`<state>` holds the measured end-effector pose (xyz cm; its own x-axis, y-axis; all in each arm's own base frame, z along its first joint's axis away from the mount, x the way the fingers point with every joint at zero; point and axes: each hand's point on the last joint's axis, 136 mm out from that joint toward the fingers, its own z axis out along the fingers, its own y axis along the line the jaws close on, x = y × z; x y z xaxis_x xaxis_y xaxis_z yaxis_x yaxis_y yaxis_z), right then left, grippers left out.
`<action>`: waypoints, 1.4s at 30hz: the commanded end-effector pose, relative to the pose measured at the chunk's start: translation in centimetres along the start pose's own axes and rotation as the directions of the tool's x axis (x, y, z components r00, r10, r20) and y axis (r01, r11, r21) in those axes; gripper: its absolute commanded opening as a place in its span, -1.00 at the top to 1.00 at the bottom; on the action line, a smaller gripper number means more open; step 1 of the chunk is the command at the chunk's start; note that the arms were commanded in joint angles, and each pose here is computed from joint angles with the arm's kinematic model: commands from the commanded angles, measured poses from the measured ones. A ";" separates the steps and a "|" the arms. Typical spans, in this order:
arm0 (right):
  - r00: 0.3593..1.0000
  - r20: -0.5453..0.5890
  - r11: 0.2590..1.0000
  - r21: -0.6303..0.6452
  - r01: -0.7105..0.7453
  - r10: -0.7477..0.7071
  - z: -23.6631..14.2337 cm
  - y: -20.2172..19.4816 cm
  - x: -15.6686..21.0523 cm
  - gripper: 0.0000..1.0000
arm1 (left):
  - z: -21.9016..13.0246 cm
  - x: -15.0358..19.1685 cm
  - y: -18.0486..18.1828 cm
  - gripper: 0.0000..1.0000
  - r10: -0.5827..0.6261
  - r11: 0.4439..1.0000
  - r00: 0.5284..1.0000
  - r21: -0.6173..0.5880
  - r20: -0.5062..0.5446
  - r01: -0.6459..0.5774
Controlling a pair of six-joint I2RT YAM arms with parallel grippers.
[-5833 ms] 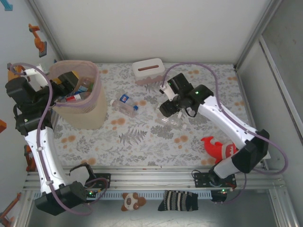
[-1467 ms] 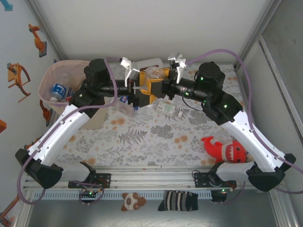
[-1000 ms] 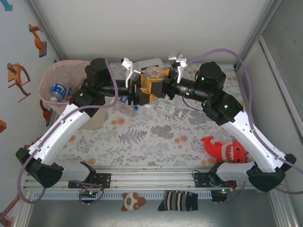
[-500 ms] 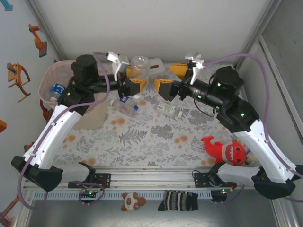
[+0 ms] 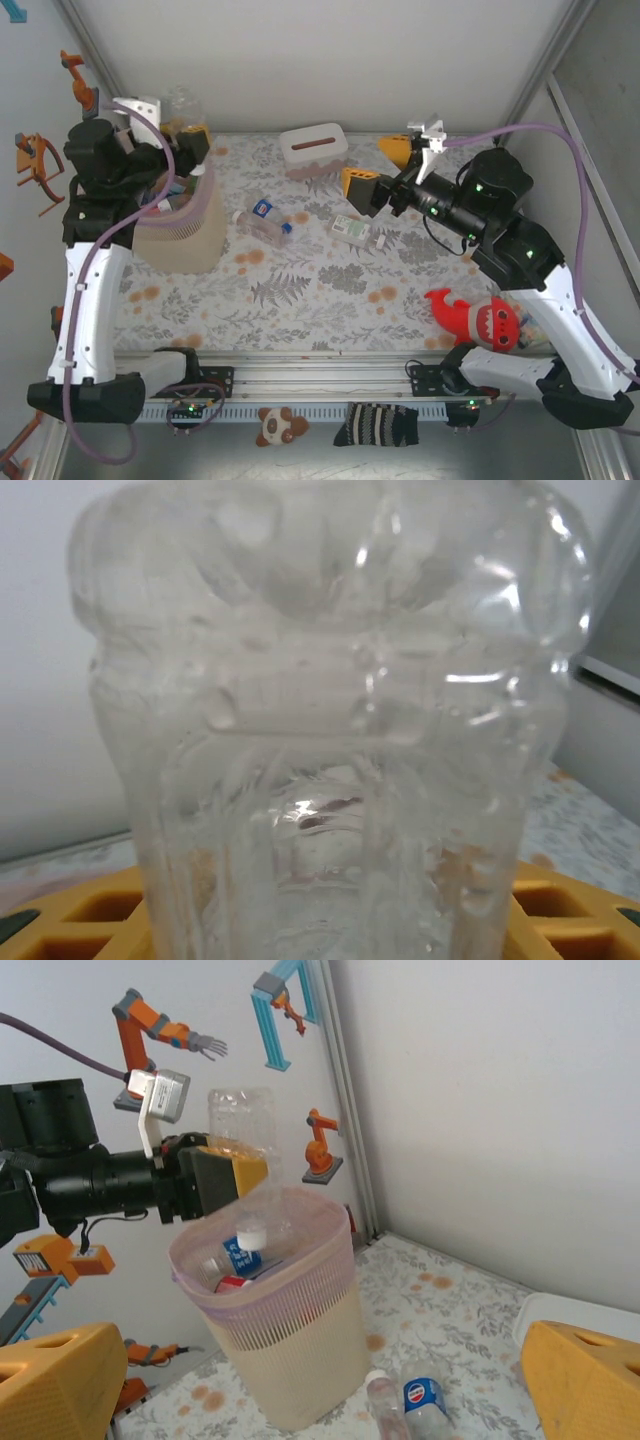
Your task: Put the plastic bottles in the bin
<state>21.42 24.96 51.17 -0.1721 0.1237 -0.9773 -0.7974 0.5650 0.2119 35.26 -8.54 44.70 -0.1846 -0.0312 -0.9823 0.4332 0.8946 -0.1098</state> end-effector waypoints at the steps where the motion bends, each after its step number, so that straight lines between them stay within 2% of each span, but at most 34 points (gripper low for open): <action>1: 1.000 0.014 1.000 -0.002 0.021 -0.021 -0.2 0.1 -0.4 -0.99 | -0.2 -0.1 4.5 -0.03 -0.174 0.978 0.983 -0.105 0.059 0.180; 5: 1.000 0.008 1.000 -0.008 0.015 -0.015 -0.1 0.1 -0.2 -0.99 | 0.7 1.6 8.5 0.02 -0.411 0.900 0.910 -0.134 0.061 0.416; 9: 1.000 0.009 1.000 -0.007 0.013 -0.013 -0.3 0.1 -0.1 -0.98 | 2.1 4.1 10.7 0.01 -0.560 0.814 0.828 -0.160 0.043 0.559; 14: 1.000 0.008 1.000 -0.003 0.013 -0.013 -0.5 0.1 0.1 -0.98 | 3.6 7.3 11.9 0.00 -0.646 0.750 0.763 -0.200 -0.020 0.630; 26: 1.000 0.001 1.000 -0.003 0.012 -0.012 -0.5 0.0 0.6 -0.98 | 5.1 13.3 11.5 -0.15 -0.753 0.658 0.634 -0.234 -0.175 0.716; 35: 1.000 0.010 1.000 0.003 0.014 -0.014 -1.0 0.0 0.4 -0.98 | 3.5 14.1 11.9 -0.62 -0.756 0.651 0.632 -0.290 -0.169 0.701; 42: 1.000 0.016 1.000 0.003 0.013 -0.013 -1.1 0.0 0.2 -0.98 | 0.7 12.0 12.8 -0.71 -0.717 0.682 0.685 -0.331 -0.130 0.652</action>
<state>20.94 24.51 50.05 -0.1847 0.1097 -0.9767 -0.7947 0.5680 0.2141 40.36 1.52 28.73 -0.5789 -0.6366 -0.5094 -0.1489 0.6968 -0.7016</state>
